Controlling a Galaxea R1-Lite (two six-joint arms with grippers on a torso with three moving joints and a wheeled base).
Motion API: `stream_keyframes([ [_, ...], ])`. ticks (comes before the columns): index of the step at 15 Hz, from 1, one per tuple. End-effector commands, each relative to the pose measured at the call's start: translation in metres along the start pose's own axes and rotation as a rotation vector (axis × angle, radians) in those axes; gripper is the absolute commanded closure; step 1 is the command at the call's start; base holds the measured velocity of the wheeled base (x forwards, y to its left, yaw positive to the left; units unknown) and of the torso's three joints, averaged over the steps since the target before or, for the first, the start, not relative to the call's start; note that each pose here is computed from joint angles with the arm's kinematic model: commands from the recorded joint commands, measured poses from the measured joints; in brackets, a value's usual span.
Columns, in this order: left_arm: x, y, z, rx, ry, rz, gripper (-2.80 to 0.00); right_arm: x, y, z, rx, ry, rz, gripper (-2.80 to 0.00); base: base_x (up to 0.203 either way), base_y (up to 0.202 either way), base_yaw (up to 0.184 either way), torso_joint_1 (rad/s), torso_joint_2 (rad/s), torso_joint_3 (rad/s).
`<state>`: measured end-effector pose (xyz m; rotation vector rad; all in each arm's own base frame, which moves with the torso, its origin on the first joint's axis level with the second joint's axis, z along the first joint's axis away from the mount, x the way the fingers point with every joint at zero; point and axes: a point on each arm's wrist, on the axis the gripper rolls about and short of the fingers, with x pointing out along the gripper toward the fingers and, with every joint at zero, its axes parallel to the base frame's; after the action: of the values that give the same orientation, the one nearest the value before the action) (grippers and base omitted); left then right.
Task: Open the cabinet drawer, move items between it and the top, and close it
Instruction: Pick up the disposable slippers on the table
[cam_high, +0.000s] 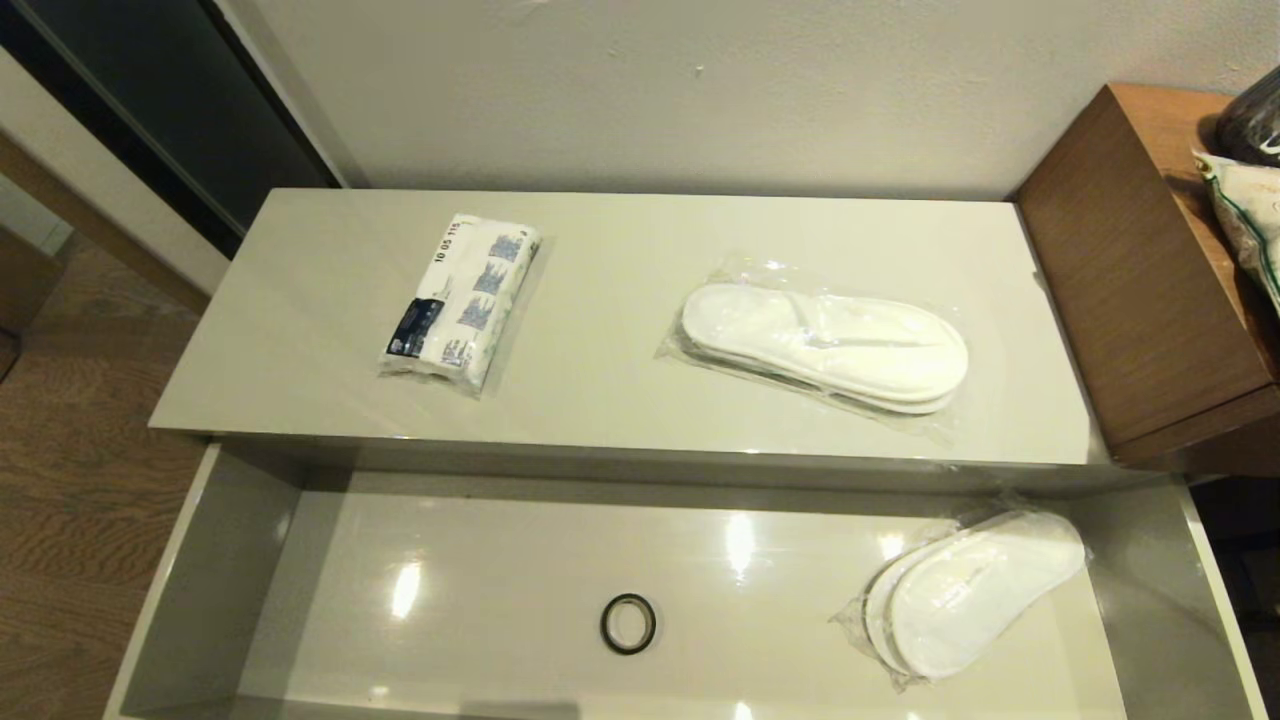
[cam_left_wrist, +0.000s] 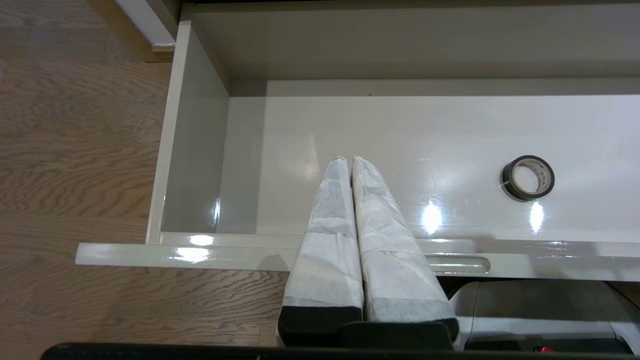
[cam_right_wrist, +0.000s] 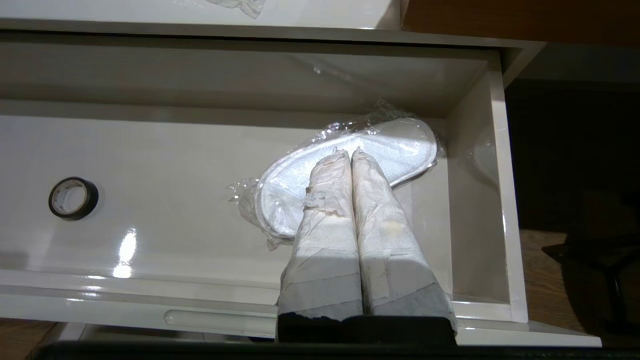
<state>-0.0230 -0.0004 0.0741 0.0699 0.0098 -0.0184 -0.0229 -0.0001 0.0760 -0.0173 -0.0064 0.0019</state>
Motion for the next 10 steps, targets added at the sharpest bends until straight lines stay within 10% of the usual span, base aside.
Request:
stream_keyframes([
  [1, 0.0002, 0.0, -0.0001, 0.001, 0.003, -0.001, 0.0, 0.0001, 0.0, -0.0003, -0.009, 0.005, 0.001, 0.0, 0.0, 0.0, 0.0, 0.0, 0.0, 0.0],
  [10, 0.0002, 0.0, -0.0001, 0.001, 0.003, -0.001, 0.0, -0.0009, -0.0001, 0.0045, -0.033, -0.026, 0.001, 0.0, 0.0, 0.0, 0.0, 0.0, 0.0, 0.0],
])
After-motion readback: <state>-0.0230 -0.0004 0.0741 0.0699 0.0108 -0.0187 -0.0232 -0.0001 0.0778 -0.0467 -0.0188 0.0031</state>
